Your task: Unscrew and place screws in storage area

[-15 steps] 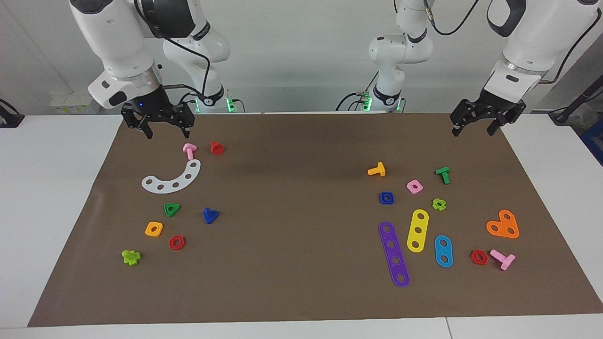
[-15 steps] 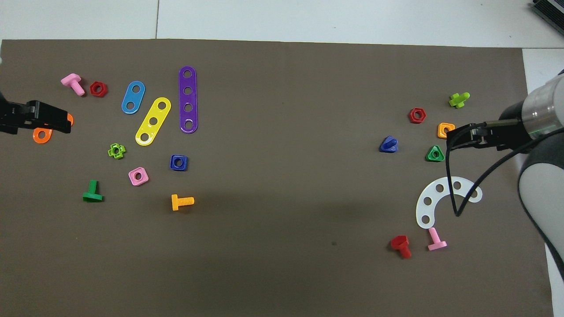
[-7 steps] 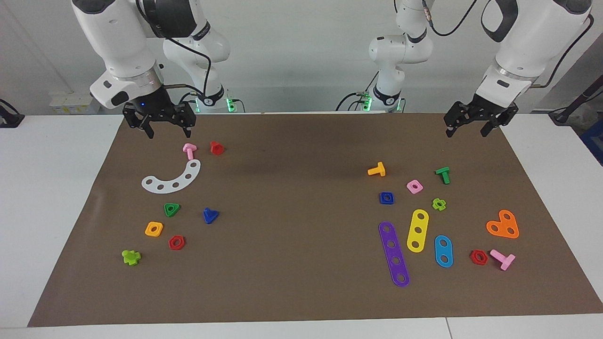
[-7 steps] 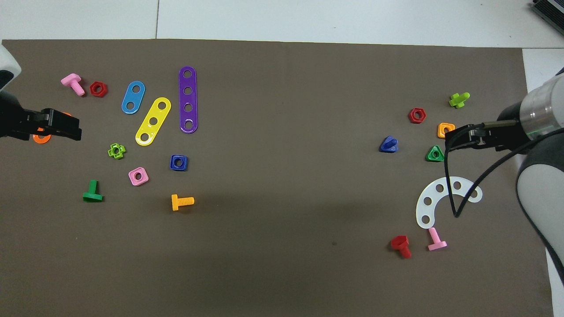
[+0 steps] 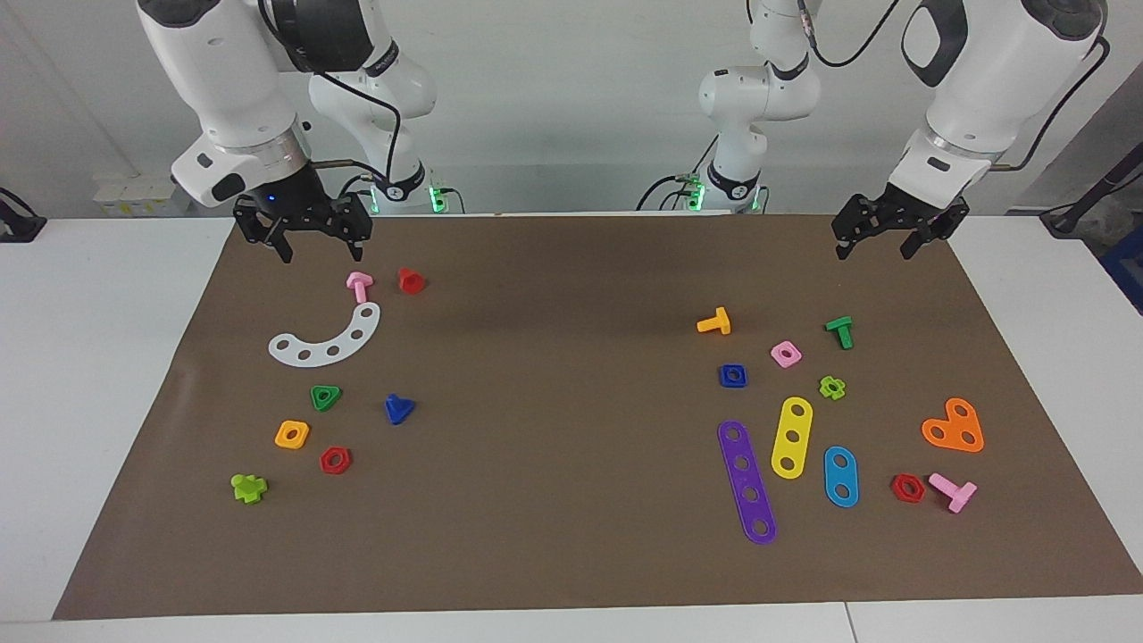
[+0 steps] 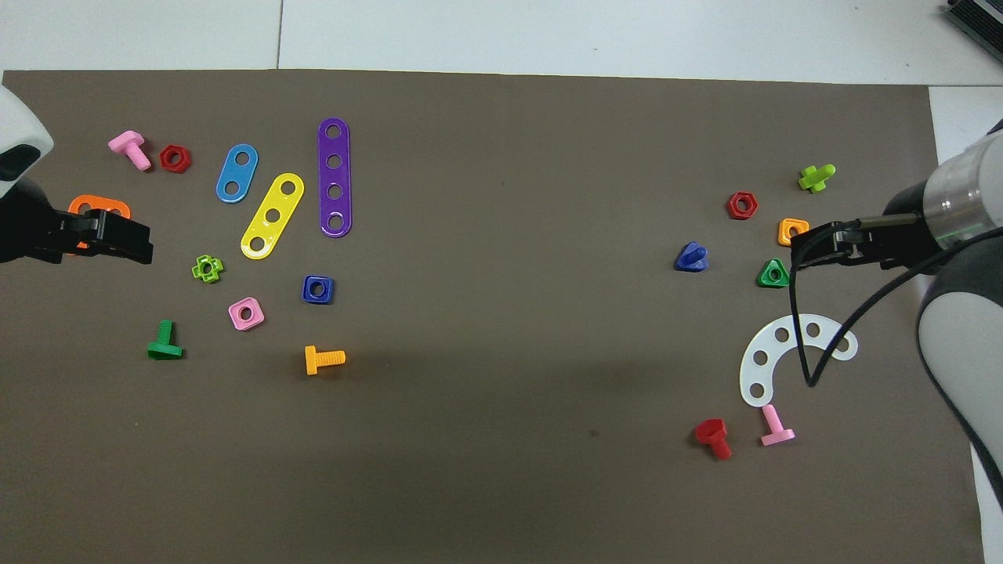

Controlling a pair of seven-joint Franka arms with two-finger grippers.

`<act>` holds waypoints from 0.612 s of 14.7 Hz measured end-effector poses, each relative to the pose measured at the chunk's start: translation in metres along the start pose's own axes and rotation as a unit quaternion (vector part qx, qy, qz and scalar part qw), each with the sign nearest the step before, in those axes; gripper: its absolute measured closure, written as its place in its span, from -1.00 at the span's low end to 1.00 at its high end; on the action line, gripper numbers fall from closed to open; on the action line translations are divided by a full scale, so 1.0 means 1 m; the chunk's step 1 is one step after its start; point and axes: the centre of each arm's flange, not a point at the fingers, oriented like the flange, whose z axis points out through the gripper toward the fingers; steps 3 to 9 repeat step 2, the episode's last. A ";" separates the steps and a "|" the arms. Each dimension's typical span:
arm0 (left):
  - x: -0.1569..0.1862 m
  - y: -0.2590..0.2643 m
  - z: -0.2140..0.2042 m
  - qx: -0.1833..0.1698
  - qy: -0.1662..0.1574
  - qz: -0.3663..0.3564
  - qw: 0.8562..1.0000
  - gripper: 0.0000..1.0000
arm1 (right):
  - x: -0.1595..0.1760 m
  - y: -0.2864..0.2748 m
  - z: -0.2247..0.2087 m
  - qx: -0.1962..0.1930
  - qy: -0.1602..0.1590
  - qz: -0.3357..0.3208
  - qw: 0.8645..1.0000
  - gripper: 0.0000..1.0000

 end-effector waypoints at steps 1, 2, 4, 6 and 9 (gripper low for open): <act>-0.001 0.000 0.001 0.000 0.000 0.000 1.000 -1.00 | 0.000 0.000 0.000 0.000 0.000 0.000 1.000 -1.00; -0.002 0.000 0.001 0.000 0.000 0.000 1.000 -1.00 | 0.000 0.000 0.000 0.000 0.000 0.000 1.000 -1.00; -0.002 0.000 0.001 0.000 0.000 0.000 1.000 -1.00 | 0.000 0.000 0.000 0.000 0.000 0.000 1.000 -1.00; -0.002 0.000 0.001 0.000 0.000 0.000 1.000 -1.00 | 0.000 0.000 0.000 0.000 0.000 0.000 1.000 -1.00; -0.002 0.000 0.001 0.000 0.000 0.000 1.000 -1.00 | 0.000 0.000 0.000 0.000 0.000 0.000 1.000 -1.00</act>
